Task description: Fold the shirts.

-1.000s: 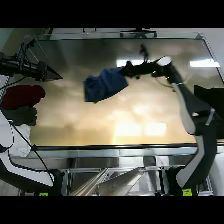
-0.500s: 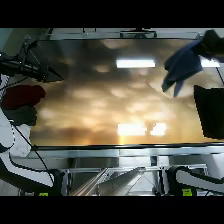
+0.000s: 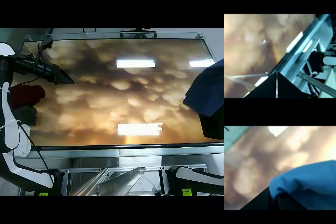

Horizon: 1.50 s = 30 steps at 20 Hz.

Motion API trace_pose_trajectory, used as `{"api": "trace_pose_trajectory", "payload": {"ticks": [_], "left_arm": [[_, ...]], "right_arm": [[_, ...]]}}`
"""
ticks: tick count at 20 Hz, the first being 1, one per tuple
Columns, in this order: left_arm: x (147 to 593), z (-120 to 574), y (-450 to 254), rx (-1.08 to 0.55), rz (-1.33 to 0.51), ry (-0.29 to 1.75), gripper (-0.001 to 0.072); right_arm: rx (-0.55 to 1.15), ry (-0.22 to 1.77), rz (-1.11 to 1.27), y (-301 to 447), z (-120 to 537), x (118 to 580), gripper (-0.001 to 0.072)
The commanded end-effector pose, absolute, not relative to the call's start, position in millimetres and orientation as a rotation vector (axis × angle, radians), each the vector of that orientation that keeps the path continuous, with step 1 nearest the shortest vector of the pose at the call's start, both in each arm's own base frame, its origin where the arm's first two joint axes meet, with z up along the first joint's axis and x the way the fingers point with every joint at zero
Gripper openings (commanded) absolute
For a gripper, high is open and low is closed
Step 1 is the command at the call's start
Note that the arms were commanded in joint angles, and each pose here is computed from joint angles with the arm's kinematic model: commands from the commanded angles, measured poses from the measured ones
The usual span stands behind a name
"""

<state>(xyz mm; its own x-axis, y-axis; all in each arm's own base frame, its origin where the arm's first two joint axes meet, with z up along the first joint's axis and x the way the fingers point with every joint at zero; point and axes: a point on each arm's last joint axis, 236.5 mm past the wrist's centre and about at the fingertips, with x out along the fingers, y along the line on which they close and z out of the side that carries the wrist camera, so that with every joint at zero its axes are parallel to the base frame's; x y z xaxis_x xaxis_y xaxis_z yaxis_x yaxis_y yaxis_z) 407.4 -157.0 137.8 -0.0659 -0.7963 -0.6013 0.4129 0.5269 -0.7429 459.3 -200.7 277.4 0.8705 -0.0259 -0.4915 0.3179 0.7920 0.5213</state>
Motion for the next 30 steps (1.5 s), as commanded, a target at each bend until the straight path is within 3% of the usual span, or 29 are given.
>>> {"api": "trace_pose_trajectory", "payload": {"ticks": [1, 5, 11, 16, 20, 21, 22, 23, 24, 27, 28, 30], "left_arm": [[409.6, 137.8, -174.3, -0.362, -1.045, 1.269, 0.0004], [410.6, 137.8, -174.4, -0.363, -1.043, 1.266, 0.0004], [407.0, 137.6, -173.9, -0.360, -1.052, 1.278, 0.0004], [405.1, 137.6, -173.7, -0.358, -1.056, 1.285, 0.0004], [403.8, 137.5, -173.7, -0.356, -1.059, 1.289, 0.0004], [403.9, 137.5, -173.7, -0.357, -1.059, 1.289, 0.0005], [403.9, 137.5, -173.7, -0.357, -1.059, 1.289, 0.0004], [403.8, 137.5, -173.5, -0.357, -1.059, 1.289, 0.0004], [403.7, 137.5, -173.5, -0.357, -1.060, 1.290, 0.0004], [402.5, 137.6, -173.3, -0.355, -1.063, 1.294, 0.0004], [402.1, 137.6, -173.3, -0.355, -1.063, 1.295, 0.0004], [403.6, 137.9, -173.6, -0.357, -1.060, 1.289, 0.0003]], "right_arm": [[0.712, 0.215, -0.134, -242.0, 318.0, 493.9, 0.0014], [0.764, 0.324, -0.282, -294.0, 269.0, 473.6, 0.0014], [0.921, 0.875, -0.453, -297.9, 111.0, 358.5, 0.0013], [1.094, 0.876, -0.679, -301.1, 73.2, 273.0, 0.0016], [1.112, 0.945, -0.700, -292.8, 0.4, 249.6, 0.0017], [1.113, 0.951, -0.722, -292.7, -12.7, 244.9, 0.0053], [1.100, 0.977, -0.736, -292.1, -22.2, 238.8, 0.0331], [1.097, 1.002, -0.737, -290.2, -25.1, 234.9, 0.0685], [1.100, 1.013, -0.730, -287.5, -22.5, 234.0, 0.0708], [1.120, 0.991, -0.706, -287.7, 10.3, 244.2, 0.0702], [1.131, 0.961, -0.663, -284.9, 29.4, 256.8, 0.0628], [1.125, 0.871, -0.509, -266.6, 75.0, 298.6, 0.0165]]}}
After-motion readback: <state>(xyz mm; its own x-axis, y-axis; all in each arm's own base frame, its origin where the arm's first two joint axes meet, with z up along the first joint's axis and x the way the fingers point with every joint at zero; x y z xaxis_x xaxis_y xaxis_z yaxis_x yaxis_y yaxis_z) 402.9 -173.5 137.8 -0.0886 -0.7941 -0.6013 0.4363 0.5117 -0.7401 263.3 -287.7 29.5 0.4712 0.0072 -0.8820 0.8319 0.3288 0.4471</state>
